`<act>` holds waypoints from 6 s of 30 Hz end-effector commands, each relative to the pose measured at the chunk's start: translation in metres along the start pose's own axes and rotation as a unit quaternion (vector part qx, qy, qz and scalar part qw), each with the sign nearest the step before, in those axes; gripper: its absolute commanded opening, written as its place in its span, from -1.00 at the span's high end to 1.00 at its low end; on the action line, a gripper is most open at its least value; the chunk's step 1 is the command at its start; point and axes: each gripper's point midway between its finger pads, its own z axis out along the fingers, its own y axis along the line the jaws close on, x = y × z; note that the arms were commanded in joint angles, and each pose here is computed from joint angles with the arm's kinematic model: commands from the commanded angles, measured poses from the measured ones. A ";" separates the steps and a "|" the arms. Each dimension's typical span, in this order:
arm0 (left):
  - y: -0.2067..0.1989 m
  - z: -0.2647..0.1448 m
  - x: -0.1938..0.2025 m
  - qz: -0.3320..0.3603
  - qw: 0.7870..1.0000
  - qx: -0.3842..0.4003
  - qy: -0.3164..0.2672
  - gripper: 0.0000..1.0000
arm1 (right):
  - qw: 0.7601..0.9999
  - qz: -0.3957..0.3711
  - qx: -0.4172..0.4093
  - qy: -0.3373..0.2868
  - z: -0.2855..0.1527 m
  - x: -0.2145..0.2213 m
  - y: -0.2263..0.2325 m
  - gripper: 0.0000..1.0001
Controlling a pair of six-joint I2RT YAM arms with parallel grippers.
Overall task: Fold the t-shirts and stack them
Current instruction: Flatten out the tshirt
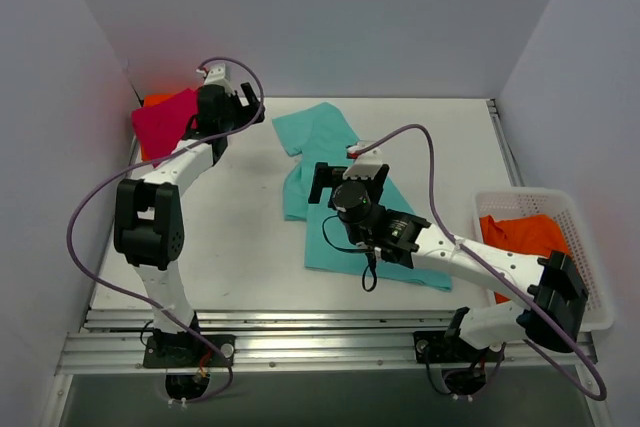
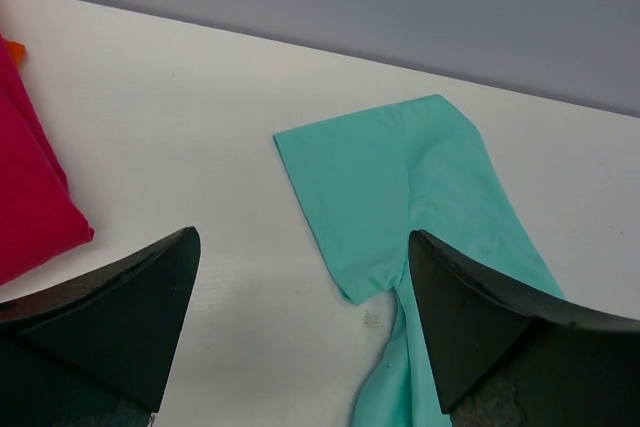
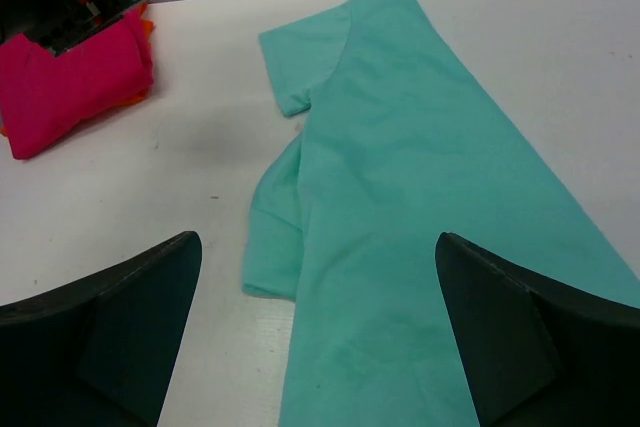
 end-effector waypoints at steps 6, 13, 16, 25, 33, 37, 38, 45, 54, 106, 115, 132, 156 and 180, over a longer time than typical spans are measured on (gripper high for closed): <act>0.001 0.049 -0.003 -0.007 1.000 0.021 0.021 -0.91 | 0.999 -0.004 0.036 0.004 -0.023 -0.002 -0.028 -1.00; 0.014 0.103 0.034 -0.037 0.997 0.020 0.057 -0.95 | 0.999 -0.002 0.039 -0.012 -0.032 -0.005 -0.038 -1.00; 0.013 0.117 0.041 -0.046 0.996 0.027 0.065 -0.96 | 0.999 -0.009 0.046 -0.012 -0.031 -0.003 -0.040 -1.00; 0.011 0.132 0.040 -0.047 0.996 0.033 0.074 -0.96 | 0.998 -0.014 0.063 -0.013 -0.029 -0.001 -0.047 -1.00; 0.012 0.150 0.051 -0.059 0.994 0.035 0.086 -0.97 | 0.998 -0.012 0.067 -0.017 -0.031 -0.003 -0.051 -1.00; 0.013 0.155 0.056 -0.064 0.993 0.037 0.088 -0.97 | 0.997 -0.008 0.072 -0.024 -0.036 -0.008 -0.057 -1.00; 0.013 0.156 0.057 -0.066 0.993 0.038 0.089 -0.97 | 0.997 -0.006 0.074 -0.026 -0.037 -0.009 -0.058 -1.00; 0.017 0.164 0.063 -0.074 0.992 0.033 0.099 -0.97 | 0.996 0.001 0.084 -0.034 -0.041 -0.013 -0.068 -1.00; 0.005 0.172 0.081 -0.114 0.985 0.042 0.123 -0.98 | 0.995 0.004 0.092 -0.037 -0.041 -0.014 -0.071 -1.00; -0.009 0.122 0.098 -0.148 0.977 0.066 0.136 0.95 | 0.986 -0.020 0.033 0.163 -0.045 0.199 0.009 -1.00; 0.000 0.116 0.104 -0.153 0.976 0.065 0.140 0.95 | 0.981 -0.044 0.035 0.188 -0.031 0.237 0.016 -0.97; 0.002 0.100 0.092 -0.146 0.978 0.072 0.129 0.95 | 0.977 -0.074 0.093 0.179 -0.035 0.215 -0.015 1.00; -0.123 -0.256 -0.182 0.049 0.984 0.113 -0.128 0.95 | 0.997 0.023 -0.076 -0.010 -0.157 -0.144 -0.001 1.00; -0.120 -0.267 -0.222 0.052 0.986 0.071 -0.142 0.95 | 0.968 0.063 0.196 -0.143 -0.113 -0.215 -0.103 1.00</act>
